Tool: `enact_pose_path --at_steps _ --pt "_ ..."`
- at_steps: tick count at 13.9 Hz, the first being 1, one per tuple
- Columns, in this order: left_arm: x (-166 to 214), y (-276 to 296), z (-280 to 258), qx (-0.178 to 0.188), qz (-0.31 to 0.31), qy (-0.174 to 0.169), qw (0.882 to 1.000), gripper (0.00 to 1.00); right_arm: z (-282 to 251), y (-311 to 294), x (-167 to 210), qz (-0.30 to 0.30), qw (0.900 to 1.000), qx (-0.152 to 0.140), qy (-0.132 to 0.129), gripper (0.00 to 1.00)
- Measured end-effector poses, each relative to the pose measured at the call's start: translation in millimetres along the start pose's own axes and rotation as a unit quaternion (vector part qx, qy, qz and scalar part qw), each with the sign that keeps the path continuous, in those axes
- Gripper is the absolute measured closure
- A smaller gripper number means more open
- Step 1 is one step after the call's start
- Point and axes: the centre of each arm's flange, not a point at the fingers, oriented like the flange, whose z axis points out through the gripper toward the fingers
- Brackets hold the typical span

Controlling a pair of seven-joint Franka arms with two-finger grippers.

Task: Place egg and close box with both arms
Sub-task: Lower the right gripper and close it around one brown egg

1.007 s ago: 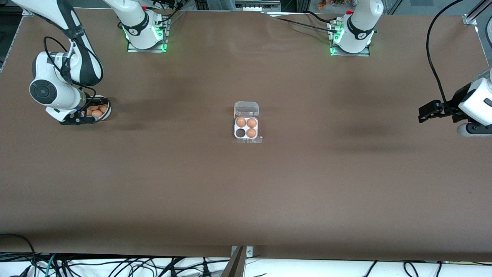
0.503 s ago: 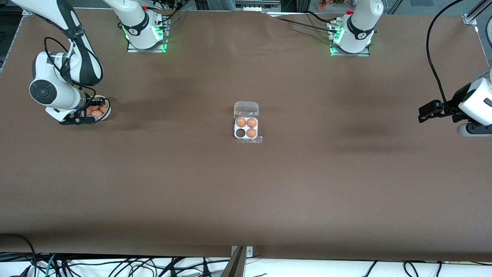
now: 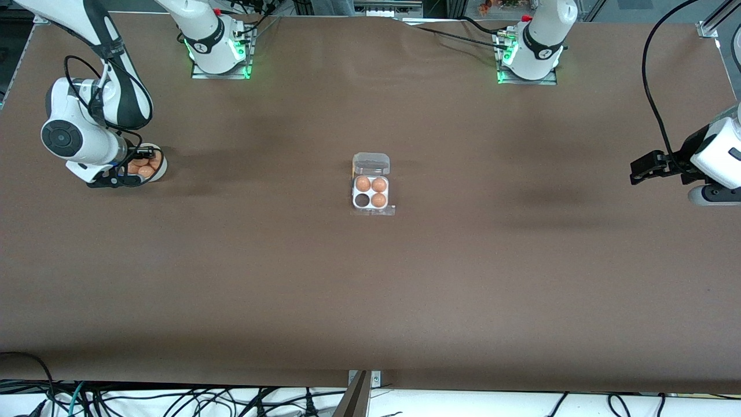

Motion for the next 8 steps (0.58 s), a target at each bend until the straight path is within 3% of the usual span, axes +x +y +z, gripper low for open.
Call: enact_pose_path --at_steps 8 --pt "0.0 0.0 0.0 0.000 0.000 0.000 1.000 0.00 4.2 -0.5 1.9 -0.001 1.000 0.000 -0.004 0.49"
